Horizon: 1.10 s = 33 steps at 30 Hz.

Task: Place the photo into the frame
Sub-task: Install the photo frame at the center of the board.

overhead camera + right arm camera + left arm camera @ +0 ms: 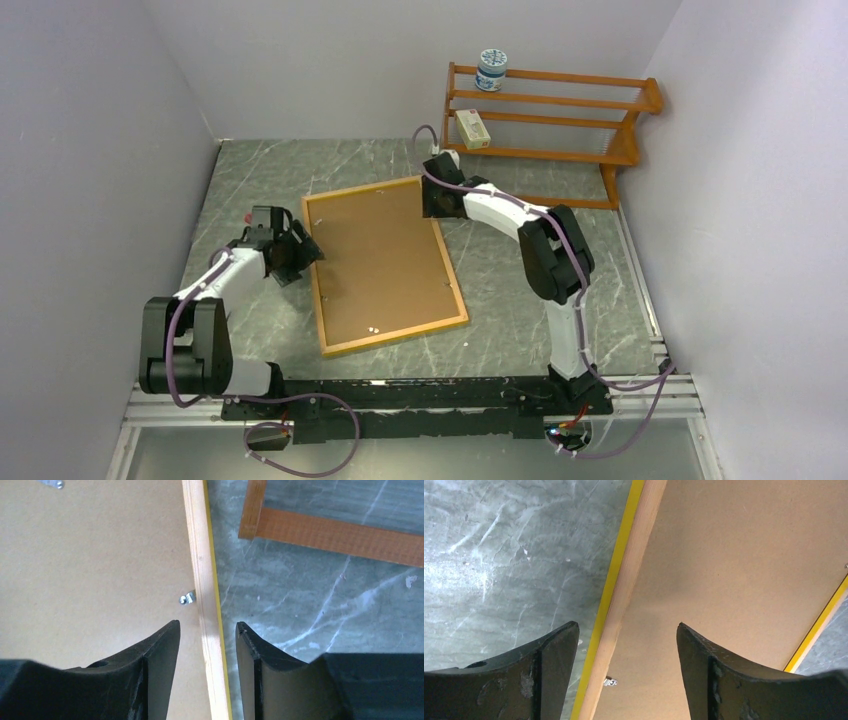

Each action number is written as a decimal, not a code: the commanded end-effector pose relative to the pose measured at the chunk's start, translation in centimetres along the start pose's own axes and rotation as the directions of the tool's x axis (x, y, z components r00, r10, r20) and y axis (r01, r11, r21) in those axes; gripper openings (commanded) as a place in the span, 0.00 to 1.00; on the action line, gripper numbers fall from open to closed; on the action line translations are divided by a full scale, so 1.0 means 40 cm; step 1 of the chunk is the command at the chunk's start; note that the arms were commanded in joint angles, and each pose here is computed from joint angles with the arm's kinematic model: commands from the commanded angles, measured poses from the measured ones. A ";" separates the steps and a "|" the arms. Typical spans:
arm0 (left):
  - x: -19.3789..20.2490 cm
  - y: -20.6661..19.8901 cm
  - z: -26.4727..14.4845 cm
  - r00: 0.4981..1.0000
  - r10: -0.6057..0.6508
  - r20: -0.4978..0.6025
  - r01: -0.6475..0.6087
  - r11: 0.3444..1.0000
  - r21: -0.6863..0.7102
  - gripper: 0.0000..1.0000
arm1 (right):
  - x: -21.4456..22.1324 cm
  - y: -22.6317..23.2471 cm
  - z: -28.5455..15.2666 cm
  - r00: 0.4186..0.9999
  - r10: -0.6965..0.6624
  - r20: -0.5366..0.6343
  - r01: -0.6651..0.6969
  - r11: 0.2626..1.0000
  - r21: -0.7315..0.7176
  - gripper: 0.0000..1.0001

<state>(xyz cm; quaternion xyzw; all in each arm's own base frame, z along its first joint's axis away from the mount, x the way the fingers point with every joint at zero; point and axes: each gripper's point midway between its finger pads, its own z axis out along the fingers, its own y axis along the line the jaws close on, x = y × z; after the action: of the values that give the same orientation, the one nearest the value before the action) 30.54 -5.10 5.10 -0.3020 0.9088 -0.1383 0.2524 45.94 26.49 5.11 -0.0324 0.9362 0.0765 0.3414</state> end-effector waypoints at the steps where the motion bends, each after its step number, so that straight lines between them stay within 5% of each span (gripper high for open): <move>1: -0.021 0.000 0.011 1.000 -0.001 0.011 0.001 1.000 -0.021 0.76 | -0.011 0.005 -0.064 1.000 0.027 0.000 -0.027 0.998 -0.055 0.49; 13: 0.038 0.010 0.020 0.997 -0.003 -0.076 0.003 1.000 0.000 0.67 | 0.150 -0.017 -0.090 0.987 -0.033 -0.155 0.015 0.993 -0.115 0.48; 26: 0.141 -0.043 -0.014 0.975 0.003 -0.220 0.042 0.979 0.200 0.45 | 0.232 -0.072 -0.175 0.987 0.003 -0.160 -0.019 0.995 -0.097 0.23; 29: 0.163 -0.046 -0.024 0.969 0.001 -0.246 0.056 0.973 0.225 0.45 | 0.243 -0.103 -0.199 0.988 0.022 -0.154 -0.029 0.999 -0.045 0.27; 33: 0.179 -0.046 -0.037 0.968 -0.006 -0.251 0.069 0.967 0.244 0.46 | 0.224 -0.156 -0.255 0.989 0.077 -0.126 -0.066 0.994 0.088 0.46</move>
<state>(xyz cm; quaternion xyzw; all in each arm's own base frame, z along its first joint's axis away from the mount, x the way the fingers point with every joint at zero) 25.69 -9.12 2.60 -0.2786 0.9157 -0.2396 0.1624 33.17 20.84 3.00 -0.0379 0.9647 0.0926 0.2438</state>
